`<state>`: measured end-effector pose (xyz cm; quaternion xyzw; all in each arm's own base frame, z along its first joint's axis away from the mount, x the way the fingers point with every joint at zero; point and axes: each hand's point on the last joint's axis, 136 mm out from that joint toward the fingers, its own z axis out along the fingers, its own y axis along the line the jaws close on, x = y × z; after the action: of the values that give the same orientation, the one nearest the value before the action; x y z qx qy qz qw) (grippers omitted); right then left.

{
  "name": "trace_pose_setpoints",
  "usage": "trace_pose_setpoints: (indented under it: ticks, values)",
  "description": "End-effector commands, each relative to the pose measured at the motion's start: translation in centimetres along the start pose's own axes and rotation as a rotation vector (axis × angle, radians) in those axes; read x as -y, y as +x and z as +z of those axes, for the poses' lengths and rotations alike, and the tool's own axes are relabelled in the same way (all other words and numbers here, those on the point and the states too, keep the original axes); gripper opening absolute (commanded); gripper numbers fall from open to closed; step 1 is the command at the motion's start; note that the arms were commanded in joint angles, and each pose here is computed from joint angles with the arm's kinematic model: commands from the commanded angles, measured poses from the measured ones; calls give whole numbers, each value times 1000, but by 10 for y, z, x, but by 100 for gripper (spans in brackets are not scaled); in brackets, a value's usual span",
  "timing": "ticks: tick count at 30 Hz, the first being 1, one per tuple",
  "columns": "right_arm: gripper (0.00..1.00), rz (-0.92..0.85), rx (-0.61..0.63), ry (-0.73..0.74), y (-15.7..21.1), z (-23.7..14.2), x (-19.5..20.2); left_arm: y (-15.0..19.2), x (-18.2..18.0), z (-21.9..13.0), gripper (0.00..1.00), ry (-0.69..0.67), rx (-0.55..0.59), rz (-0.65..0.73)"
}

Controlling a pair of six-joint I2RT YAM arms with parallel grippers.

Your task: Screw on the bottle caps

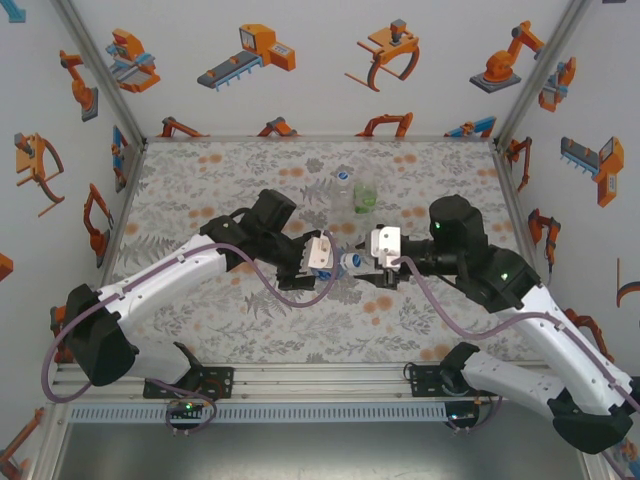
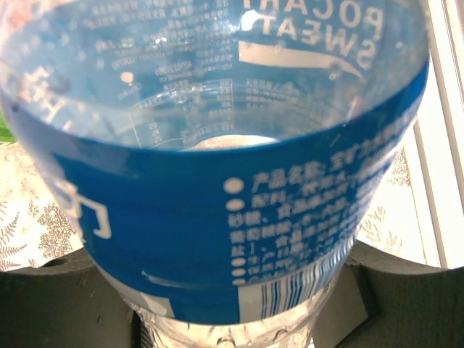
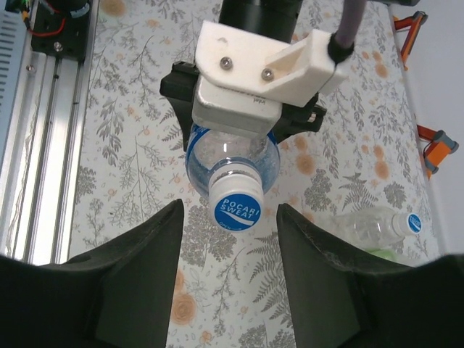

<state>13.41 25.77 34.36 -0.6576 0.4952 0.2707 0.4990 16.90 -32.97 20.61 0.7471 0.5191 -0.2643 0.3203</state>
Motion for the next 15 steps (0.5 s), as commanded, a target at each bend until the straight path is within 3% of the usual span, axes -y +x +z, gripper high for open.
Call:
trace_pose_setpoints:
  ticks: [1,10,15]
  values:
    - [47,-66,34,-4,-4,2,0,-16,4,-8,0,15,47,42]
    - [42,-61,40,-16,-2,8,0,-17,5,-6,0,20,46,41]
    - [27,-36,29,-35,1,10,-2,-16,5,-5,0,21,44,40]
